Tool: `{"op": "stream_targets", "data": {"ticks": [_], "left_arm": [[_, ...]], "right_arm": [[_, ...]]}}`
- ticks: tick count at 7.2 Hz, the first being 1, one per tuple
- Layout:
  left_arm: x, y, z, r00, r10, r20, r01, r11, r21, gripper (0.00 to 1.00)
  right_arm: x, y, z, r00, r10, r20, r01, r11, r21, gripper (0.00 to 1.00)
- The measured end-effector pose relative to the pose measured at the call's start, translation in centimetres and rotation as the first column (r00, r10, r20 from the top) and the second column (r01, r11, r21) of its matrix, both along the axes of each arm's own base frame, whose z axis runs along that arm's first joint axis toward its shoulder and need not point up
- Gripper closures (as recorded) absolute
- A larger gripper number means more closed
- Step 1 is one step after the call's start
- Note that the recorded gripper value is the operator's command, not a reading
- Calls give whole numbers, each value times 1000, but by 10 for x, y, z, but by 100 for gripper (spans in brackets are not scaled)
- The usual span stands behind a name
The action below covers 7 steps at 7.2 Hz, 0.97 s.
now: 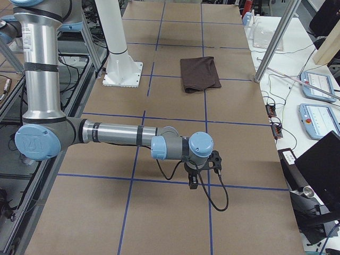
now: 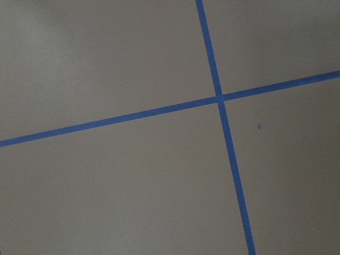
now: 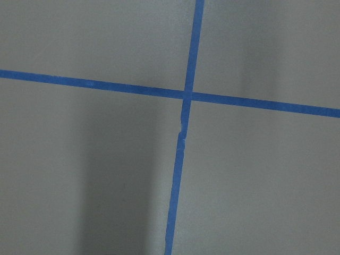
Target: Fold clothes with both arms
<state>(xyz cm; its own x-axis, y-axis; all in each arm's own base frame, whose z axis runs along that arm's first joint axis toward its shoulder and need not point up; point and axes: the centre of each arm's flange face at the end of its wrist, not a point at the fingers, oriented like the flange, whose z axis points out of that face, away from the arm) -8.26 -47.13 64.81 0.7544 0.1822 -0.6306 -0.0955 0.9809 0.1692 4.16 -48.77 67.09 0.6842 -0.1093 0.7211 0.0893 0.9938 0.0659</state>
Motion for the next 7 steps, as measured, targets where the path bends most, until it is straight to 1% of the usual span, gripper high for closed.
{"op": "stream_targets", "data": {"ticks": [2, 3, 5, 6, 7], "left_arm": [[0, -7, -8, 1000, -1, 4, 1, 1000, 14, 0], [0, -8, -12, 1000, -1, 7, 1, 1000, 21, 0], [0, -10, -17, 1000, -3, 10, 3, 1000, 29, 0], [0, -10, -18, 1000, -19, 7, 18, 1000, 18, 0], [0, -11, -23, 998, -66, 0, 66, 998, -15, 0]], "right_arm": [[2, 1, -28, 999, 37, 4, -37, 999, 19, 0], [2, 4, -44, 997, 71, 9, -71, 997, 15, 0], [2, 7, -54, 995, 99, 16, -99, 995, 3, 0], [2, 7, -52, 995, 102, 15, -102, 995, -4, 0], [2, 8, -50, 994, 104, 14, -104, 995, -10, 0]]}}
